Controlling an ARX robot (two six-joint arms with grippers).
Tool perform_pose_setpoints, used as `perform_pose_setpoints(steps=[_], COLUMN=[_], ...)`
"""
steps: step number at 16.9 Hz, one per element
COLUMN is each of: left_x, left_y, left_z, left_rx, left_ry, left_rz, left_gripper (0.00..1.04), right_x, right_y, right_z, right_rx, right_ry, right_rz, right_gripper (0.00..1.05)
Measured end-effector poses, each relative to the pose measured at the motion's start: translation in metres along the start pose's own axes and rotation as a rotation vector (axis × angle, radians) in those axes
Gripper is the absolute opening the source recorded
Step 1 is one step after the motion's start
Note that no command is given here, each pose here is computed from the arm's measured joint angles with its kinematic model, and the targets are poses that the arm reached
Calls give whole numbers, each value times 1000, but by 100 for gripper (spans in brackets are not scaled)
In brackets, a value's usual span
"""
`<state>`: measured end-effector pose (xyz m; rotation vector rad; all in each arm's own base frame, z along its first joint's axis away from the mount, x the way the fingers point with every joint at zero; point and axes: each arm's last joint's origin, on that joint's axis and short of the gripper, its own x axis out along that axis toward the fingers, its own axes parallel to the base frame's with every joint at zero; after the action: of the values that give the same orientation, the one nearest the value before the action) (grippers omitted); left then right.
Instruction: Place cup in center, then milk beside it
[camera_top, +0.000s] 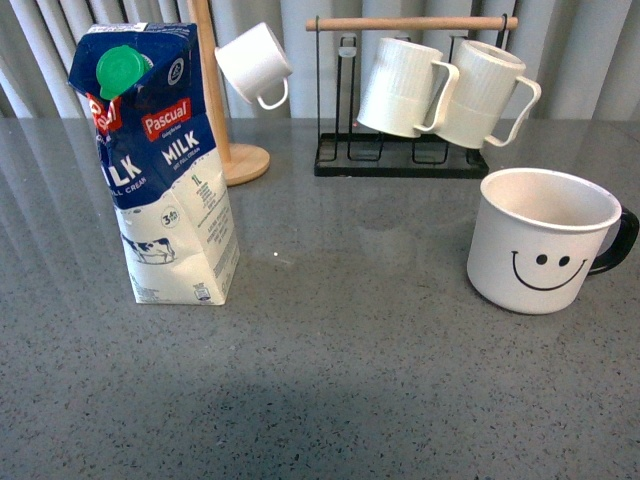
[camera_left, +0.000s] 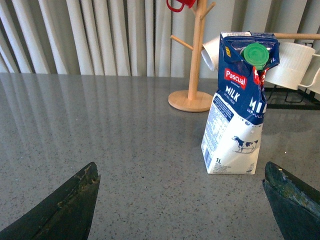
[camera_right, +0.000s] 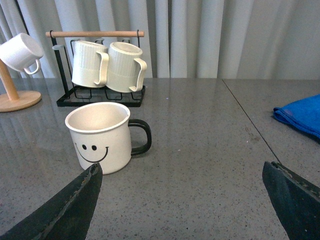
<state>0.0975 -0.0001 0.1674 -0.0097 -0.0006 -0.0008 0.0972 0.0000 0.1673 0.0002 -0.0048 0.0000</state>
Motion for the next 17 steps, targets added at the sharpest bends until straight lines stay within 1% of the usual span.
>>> perform_pose_setpoints(steps=[17], left_x=[0], left_y=[0], left_z=[0], left_rx=[0], left_ry=[0], left_rz=[0], left_gripper=[98], right_x=[0], right_y=[0], right_z=[0], right_rx=[0], right_ry=[0], right_rz=[0], right_gripper=[98])
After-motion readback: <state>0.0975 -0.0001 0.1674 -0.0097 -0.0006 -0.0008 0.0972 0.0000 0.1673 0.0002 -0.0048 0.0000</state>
